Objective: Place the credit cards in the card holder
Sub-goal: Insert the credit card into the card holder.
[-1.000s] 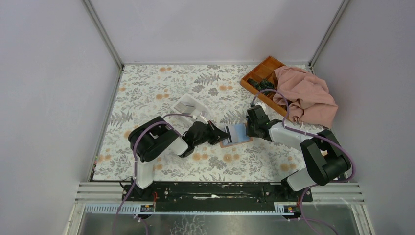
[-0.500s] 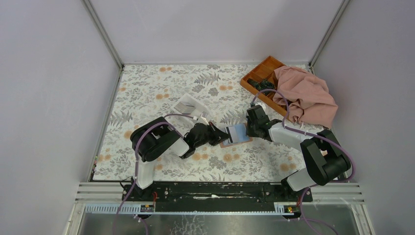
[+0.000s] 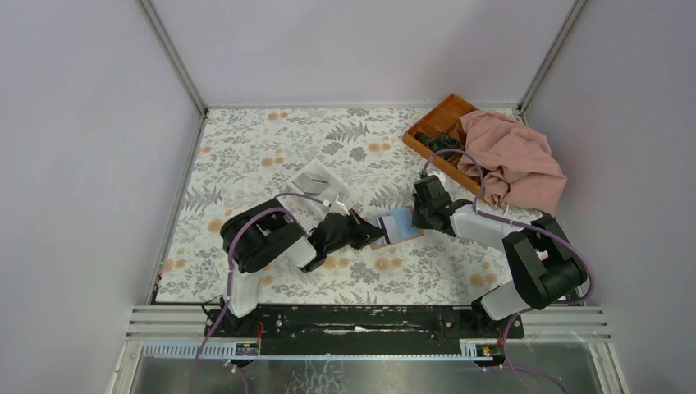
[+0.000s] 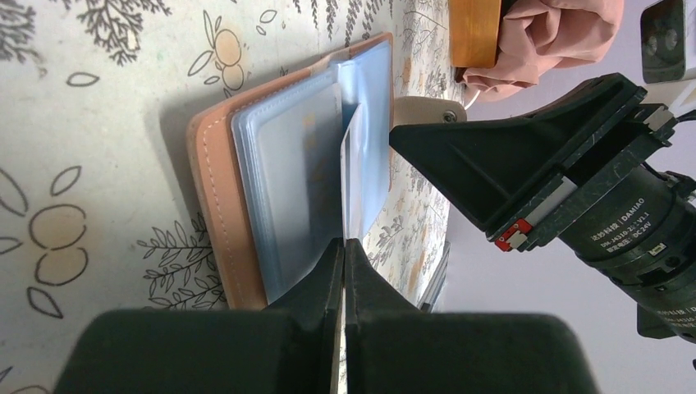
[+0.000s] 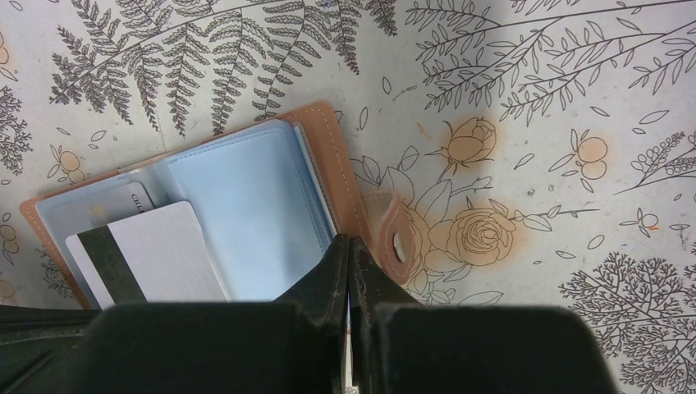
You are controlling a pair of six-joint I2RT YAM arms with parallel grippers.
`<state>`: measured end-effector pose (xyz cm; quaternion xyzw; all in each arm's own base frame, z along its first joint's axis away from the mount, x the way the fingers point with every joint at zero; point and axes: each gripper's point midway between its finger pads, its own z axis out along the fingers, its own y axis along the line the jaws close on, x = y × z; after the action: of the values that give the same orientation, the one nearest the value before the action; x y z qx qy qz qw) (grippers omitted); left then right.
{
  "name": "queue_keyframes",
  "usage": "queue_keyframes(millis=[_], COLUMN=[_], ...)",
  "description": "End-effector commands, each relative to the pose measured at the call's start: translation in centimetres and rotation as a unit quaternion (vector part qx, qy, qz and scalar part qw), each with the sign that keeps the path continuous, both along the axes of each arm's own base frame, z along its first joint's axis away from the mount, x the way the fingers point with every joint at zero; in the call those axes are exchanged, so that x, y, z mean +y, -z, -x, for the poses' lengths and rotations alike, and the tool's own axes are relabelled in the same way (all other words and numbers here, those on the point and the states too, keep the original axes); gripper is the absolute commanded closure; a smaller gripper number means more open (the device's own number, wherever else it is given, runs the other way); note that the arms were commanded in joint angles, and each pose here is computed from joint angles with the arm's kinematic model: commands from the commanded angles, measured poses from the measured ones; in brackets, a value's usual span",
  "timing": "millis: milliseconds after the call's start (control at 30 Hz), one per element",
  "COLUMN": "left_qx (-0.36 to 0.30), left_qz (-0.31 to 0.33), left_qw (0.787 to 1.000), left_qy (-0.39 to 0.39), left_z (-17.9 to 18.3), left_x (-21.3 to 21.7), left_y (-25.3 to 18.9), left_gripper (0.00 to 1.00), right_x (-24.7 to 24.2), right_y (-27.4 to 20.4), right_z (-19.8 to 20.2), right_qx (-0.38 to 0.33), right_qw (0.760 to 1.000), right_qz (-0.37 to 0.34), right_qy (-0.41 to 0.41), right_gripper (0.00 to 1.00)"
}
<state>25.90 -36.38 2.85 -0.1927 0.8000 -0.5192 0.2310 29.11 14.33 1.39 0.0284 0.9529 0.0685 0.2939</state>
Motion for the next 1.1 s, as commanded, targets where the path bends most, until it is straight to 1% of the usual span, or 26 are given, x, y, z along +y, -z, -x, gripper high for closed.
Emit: queue_keyframes(millis=[0, 267, 633, 1067], left_qx=[0.03, 0.033, 0.037, 0.027], left_qz=[-0.012, -0.011, -0.005, -0.014], left_qw=[0.999, 0.999, 0.999, 0.998], left_qy=[-0.021, -0.034, -0.03, -0.048], left_z=[0.8, 0.5, -0.6, -2.4], left_x=[0.9, 0.9, 0.0, 0.8], left_y=[1.7, 1.6, 1.0, 0.8], left_gripper=[1.0, 1.0, 1.0, 1.0], right_x=[0.5, 0.6, 0.6, 0.5], right_y=[-0.5, -0.5, -0.4, -0.2], right_z=[-1.0, -1.0, -1.0, -1.0], right_qx=[-0.009, -0.009, -0.008, -0.006], right_qw=[1.0, 1.0, 1.0, 1.0], right_qz=[-0.012, -0.013, -0.012, -0.012], right_qy=[0.005, 0.003, 0.004, 0.004], right_gripper=[1.0, 1.0, 1.0, 1.0])
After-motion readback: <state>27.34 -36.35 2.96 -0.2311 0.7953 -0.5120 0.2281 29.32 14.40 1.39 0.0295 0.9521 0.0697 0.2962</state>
